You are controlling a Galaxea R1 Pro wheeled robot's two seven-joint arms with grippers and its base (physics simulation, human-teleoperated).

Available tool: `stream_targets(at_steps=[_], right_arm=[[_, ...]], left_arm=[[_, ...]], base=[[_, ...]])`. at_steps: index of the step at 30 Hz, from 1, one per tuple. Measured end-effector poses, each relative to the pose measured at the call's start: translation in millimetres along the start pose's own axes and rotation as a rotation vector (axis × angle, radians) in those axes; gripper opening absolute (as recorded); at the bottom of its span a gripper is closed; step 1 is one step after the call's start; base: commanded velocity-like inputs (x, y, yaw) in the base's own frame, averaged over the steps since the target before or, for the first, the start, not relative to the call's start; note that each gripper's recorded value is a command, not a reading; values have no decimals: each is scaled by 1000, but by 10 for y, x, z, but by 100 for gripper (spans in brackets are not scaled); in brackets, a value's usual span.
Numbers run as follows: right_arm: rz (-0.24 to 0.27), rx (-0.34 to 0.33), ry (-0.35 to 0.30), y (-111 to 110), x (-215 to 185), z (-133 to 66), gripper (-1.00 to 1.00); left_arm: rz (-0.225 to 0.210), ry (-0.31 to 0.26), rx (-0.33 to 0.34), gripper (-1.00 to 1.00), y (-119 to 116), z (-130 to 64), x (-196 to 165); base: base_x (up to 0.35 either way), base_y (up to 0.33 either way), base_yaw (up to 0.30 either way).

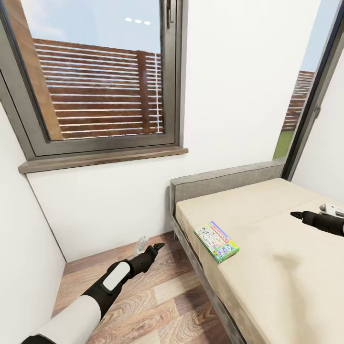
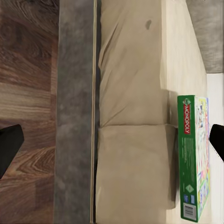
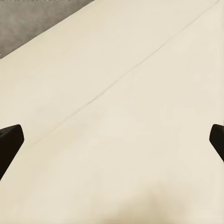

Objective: Put all the toys in the child's room - the three board games (two on the bed and one on the table), the two jigsaw puzzles on the table, and the tennis ball on the table - inside the toy box on the table in the child's room.

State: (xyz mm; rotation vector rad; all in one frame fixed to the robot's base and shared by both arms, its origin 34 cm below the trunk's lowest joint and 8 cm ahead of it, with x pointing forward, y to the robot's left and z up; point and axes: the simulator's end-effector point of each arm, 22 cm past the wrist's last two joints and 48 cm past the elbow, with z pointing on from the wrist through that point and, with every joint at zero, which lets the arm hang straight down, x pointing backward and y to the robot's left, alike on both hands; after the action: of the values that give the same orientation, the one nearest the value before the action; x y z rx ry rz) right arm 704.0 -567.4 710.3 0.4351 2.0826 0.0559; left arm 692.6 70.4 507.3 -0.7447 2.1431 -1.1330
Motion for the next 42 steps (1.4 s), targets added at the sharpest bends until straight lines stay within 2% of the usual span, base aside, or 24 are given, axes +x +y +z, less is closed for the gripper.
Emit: stream_targets(at_steps=[3, 11, 14, 18, 42], right_arm=[[-6, -4, -14, 22, -58, -26, 100], [-19, -9, -42, 69, -173, -80, 100], [-15, 18, -89, -44, -400, -181, 100], [-3, 47, -109, -209, -493, -260, 100], [8, 49, -115, -241, -508, -275, 100]], left_arm=[[-16, 2, 2, 100, 31, -2, 19], [-24, 4, 3, 100, 49, -1, 32], [-48, -24, -26, 100, 239, -62, -54], [-45, -45, -35, 100, 302, -99, -155], [-45, -45, -35, 100, 302, -99, -155]], base=[[0, 0, -131], [0, 0, -147], [0, 0, 0], [0, 0, 0], [0, 0, 0]])
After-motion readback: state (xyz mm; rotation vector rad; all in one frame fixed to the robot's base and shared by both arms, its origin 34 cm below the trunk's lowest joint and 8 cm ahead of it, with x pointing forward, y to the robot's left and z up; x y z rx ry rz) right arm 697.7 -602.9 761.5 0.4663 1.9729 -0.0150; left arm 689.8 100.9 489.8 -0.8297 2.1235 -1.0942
